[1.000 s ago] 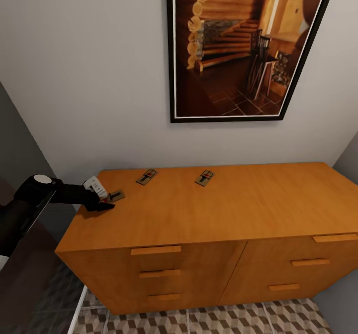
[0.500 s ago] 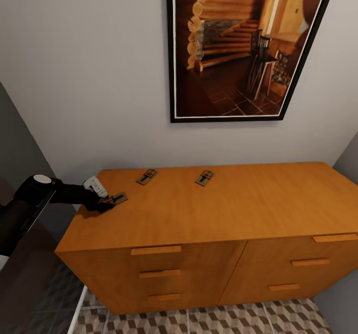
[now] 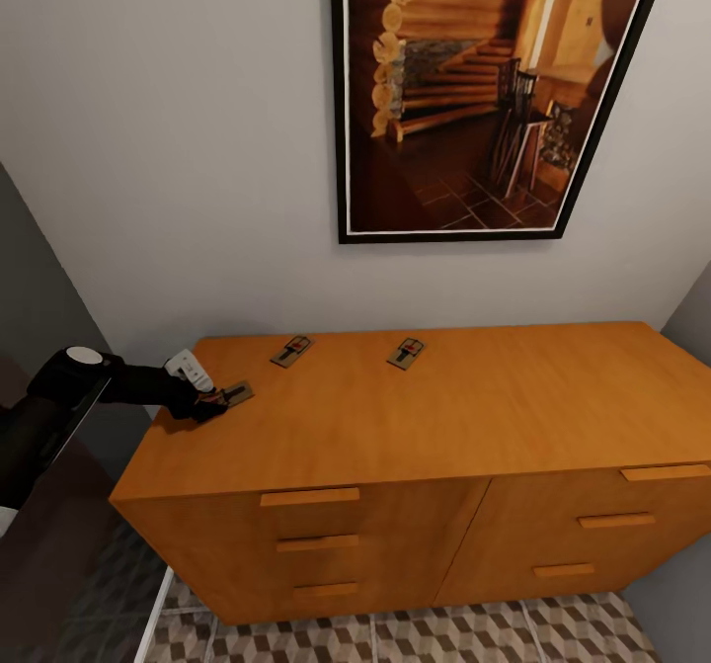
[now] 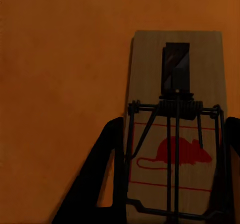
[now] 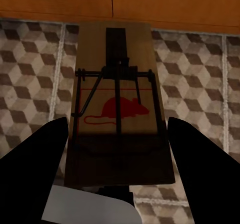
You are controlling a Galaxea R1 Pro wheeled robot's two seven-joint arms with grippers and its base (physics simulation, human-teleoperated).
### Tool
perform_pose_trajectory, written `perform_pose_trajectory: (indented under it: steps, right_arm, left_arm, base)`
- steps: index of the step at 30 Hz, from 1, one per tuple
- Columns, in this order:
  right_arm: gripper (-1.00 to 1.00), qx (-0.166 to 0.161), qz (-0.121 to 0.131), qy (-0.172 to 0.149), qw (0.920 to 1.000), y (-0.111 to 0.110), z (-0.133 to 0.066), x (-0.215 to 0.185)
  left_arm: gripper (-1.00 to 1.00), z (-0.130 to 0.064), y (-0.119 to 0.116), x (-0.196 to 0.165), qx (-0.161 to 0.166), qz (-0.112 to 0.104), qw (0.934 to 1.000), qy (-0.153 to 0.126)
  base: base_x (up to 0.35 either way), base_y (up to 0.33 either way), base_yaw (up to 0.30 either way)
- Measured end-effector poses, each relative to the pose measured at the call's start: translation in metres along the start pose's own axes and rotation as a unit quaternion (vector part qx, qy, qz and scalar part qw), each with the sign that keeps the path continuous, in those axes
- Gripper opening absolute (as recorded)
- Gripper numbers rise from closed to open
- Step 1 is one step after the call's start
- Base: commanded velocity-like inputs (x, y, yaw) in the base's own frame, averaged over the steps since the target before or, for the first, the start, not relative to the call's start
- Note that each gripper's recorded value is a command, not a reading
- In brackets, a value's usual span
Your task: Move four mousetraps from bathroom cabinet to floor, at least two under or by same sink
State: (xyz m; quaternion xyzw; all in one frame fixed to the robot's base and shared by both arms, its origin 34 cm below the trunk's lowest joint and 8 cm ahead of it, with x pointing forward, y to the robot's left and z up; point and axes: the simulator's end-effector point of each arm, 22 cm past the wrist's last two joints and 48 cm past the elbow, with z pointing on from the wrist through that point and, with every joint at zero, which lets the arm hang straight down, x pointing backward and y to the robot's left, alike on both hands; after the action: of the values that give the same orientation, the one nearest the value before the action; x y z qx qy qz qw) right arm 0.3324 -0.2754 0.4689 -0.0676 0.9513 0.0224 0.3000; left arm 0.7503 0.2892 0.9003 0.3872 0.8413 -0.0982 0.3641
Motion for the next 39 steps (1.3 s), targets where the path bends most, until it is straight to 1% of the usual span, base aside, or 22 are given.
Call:
perform_pose_trajectory:
  steps: [2, 3, 5, 8, 11, 14, 17, 19, 22, 25, 39]
  right_arm:
    - [-1.00, 0.000, 0.000, 0.000, 1.0000, 0.000, 0.000, 0.000]
    - [-1.00, 0.000, 0.000, 0.000, 1.0000, 0.000, 0.000, 0.000]
    - [-1.00, 0.000, 0.000, 0.000, 1.0000, 0.000, 0.000, 0.000]
    - [-1.00, 0.000, 0.001, 0.000, 1.0000, 0.001, 0.000, 0.000]
    - [-1.00, -0.001, 0.001, 0.000, 1.0000, 0.001, 0.000, 0.000]
    - [-1.00, 0.000, 0.001, 0.000, 1.0000, 0.001, 0.000, 0.000]
    - [-1.00, 0.000, 0.001, 0.000, 1.0000, 0.001, 0.000, 0.000]
    - [-1.00, -0.001, 0.001, 0.000, 1.0000, 0.002, 0.000, 0.000]
    - [-1.00, -0.001, 0.001, 0.000, 1.0000, 0.002, 0.000, 0.000]
    - [-1.00, -0.001, 0.001, 0.000, 1.0000, 0.002, 0.000, 0.000]
    - [-1.00, -0.001, 0.001, 0.000, 1.0000, 0.002, 0.001, 0.000]
  left_arm:
    - [-1.00, 0.000, 0.000, 0.000, -0.001, 0.003, 1.0000, 0.000]
    - [-1.00, 0.000, -0.001, -0.001, -0.003, 0.009, 1.0000, 0.002]
    - [-1.00, 0.002, -0.010, -0.006, 0.003, 0.027, 0.9996, 0.003]
    - [-1.00, -0.002, -0.013, -0.013, 0.003, 0.033, 0.9994, -0.003]
    - [-1.00, -0.012, -0.009, -0.024, -0.002, 0.033, 0.9992, -0.020]
    - [-1.00, -0.028, -0.006, -0.036, 0.004, 0.029, 0.9987, -0.043]
    - [-1.00, -0.039, -0.005, -0.043, 0.008, 0.027, 0.9979, -0.058]
    - [-1.00, -0.044, -0.004, -0.046, 0.005, 0.031, 0.9976, -0.062]
    - [-1.00, -0.054, 0.001, -0.045, -0.004, 0.040, 0.9974, -0.060]
    - [-1.00, -0.060, 0.004, -0.044, -0.010, 0.044, 0.9974, -0.056]
    - [-1.00, -0.060, 0.004, -0.043, -0.009, 0.046, 0.9974, -0.054]
  base:
    - [0.000, 0.000, 0.000]
    - [0.000, 0.000, 0.000]
    - [0.000, 0.000, 0.000]
    - [0.000, 0.000, 0.000]
    - [0.000, 0.000, 0.000]
    - [0.000, 0.000, 0.000]
    - [0.000, 0.000, 0.000]
    - [0.000, 0.000, 0.000]
    - [0.000, 0.000, 0.000]
    - [-0.032, -0.028, 0.000]
    - [-0.211, -0.199, 0.000]
